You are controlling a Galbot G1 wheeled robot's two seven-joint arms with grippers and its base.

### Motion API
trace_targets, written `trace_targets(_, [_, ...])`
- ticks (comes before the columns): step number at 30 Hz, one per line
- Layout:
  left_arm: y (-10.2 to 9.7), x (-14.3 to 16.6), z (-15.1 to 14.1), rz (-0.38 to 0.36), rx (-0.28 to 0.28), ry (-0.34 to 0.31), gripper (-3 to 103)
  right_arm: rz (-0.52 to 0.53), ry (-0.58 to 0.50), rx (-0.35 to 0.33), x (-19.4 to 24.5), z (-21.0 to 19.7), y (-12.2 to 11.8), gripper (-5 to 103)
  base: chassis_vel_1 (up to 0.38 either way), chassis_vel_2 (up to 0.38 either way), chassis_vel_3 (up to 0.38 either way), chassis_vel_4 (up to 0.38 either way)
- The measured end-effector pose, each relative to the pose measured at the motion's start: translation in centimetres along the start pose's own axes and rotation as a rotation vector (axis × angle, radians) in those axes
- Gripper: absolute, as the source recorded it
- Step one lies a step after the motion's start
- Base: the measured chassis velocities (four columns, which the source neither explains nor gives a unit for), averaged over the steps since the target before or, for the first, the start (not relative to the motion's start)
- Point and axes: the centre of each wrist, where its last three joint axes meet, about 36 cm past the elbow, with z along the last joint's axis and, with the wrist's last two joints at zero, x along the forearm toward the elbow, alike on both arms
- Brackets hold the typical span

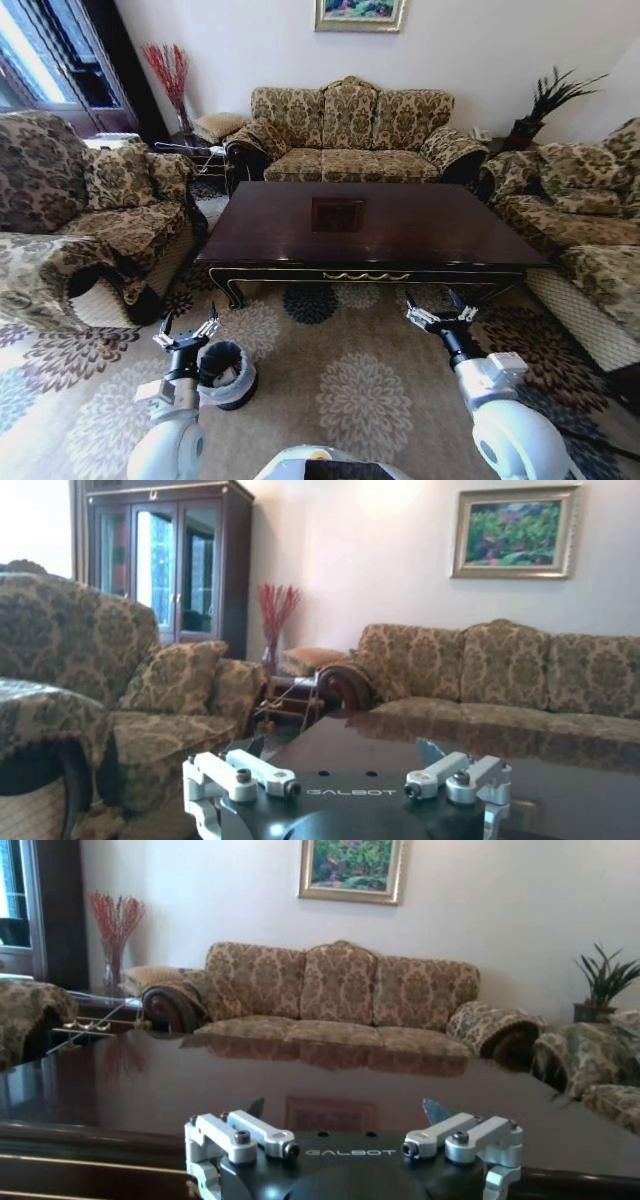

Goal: Move to the front of the table and place the trash on the table into the trash bin.

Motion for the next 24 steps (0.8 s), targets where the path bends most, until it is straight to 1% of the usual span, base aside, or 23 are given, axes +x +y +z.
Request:
trace_targets(8, [-0.3,0.4,-0.5,0.013,-0.013,-0.015,100,-0.002,0.0,0.0,0.2,0.0,0.3,100,-0.294,-0.375,0.292,0.372])
trace_targets(10, [-0.5,0.4,-0.4,0.017,-0.014,-0.025,100,0.001,-0.002,0.002,0.3,0.0,0.4,100,-0.332,-0.393,0.28,0.399])
trace_targets(14, [-0.7,0.5,-0.7,0.025,-0.007,-0.02,100,0.023,-0.015,-0.006,0.4,0.2,0.5,100,-0.35,-0.365,0.31,0.355])
trace_targets(16, [-1.2,0.5,-2.0,0.058,0.02,-0.015,100,0.037,-0.019,-0.008,0.5,0.2,0.4,100,-0.256,-0.277,0.293,0.243])
trace_targets(17, [-1.2,0.5,-2.0,0.058,0.02,-0.015,100,0.037,-0.019,-0.008,0.5,0.2,0.4,100,-0.195,-0.208,0.275,0.171])
trace_targets(20, [-1.6,0.1,-5.1,0.128,0.06,0.004,100,0.065,-0.03,0.003,0.6,0.0,-0.1,100,-0.134,-0.12,0.159,0.096])
trace_targets(21, [-1.6,0.1,-5.1,0.128,0.06,0.004,100,0.065,-0.03,0.003,0.6,0.0,-0.1,100,-0.06,-0.103,0.119,0.023])
trace_targets(23, [-1.7,-0.2,-6.6,0.178,0.077,0.026,100,0.083,-0.034,0.008,0.7,-0.2,-0.5,100,-0.03,-0.017,0.012,0.011])
trace_targets(24, [-1.7,-0.2,-6.6,0.178,0.077,0.026,100,0.083,-0.034,0.008,0.7,-0.2,-0.5,100,0.0,0.0,0.0,0.0])
